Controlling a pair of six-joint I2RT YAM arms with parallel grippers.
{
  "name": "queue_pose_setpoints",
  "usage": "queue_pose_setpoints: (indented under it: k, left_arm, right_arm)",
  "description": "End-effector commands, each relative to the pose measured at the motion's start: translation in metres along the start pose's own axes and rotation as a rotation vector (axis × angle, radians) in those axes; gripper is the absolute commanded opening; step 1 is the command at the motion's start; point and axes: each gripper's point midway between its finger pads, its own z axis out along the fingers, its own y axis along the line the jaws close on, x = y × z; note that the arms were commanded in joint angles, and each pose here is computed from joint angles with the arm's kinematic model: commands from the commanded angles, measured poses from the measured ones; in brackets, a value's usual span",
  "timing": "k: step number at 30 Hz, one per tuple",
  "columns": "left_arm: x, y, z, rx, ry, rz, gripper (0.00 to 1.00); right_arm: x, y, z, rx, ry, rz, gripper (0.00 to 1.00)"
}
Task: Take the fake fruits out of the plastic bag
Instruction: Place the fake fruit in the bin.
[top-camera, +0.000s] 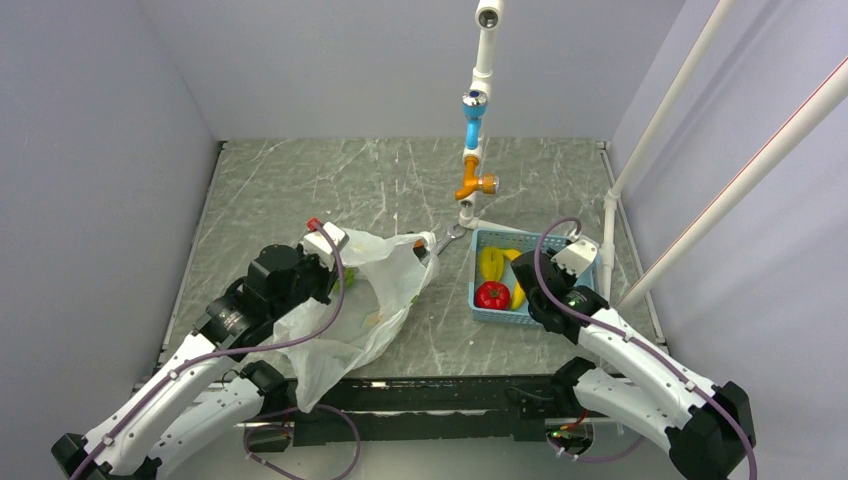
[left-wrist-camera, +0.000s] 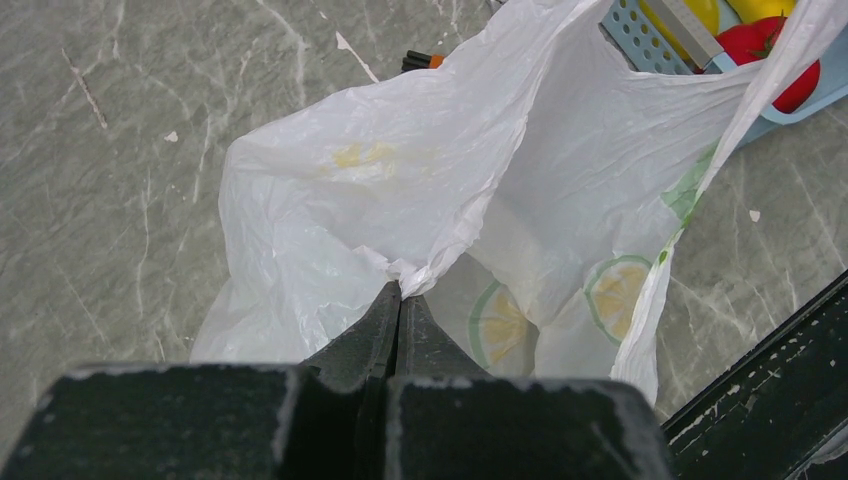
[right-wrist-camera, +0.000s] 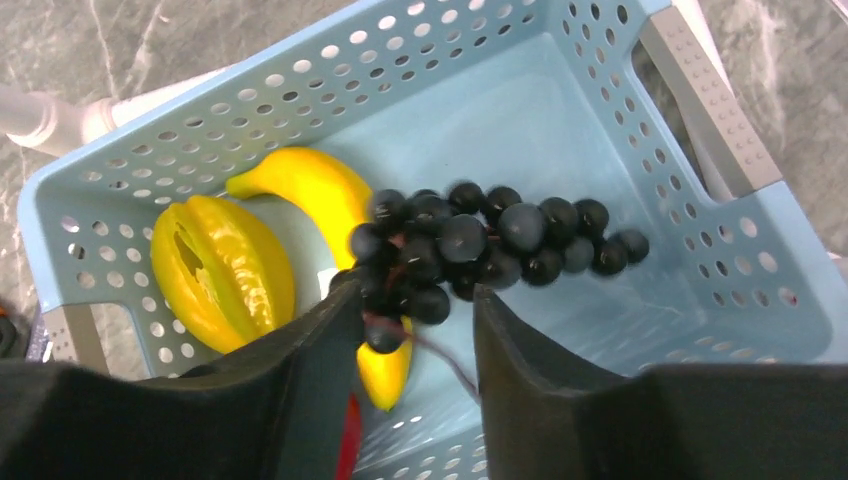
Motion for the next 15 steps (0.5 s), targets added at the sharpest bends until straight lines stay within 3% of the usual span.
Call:
queue_pose_setpoints:
  k: [1, 5, 15]
  left_arm:
    - [-0.025, -0.005, -0.007, 0.04, -0.075, 0.028, 0.0]
    - [-0.025, -0.007, -0.007, 0.049, -0.073, 0.035, 0.0]
    - [-0.02, -0.004, -0.003, 0.033, -0.035, 0.032, 0.0]
  right_arm:
    - [-0.001, 0.002, -0.001, -0.028, -0.005, 0.017, 0.58]
    - [-0.011, 0.012, -0.012, -0.128, -0.014, 0.0, 0.74]
    - [-0.039, 0.095, -0.102, -0.842, -0.073, -0.034, 0.82]
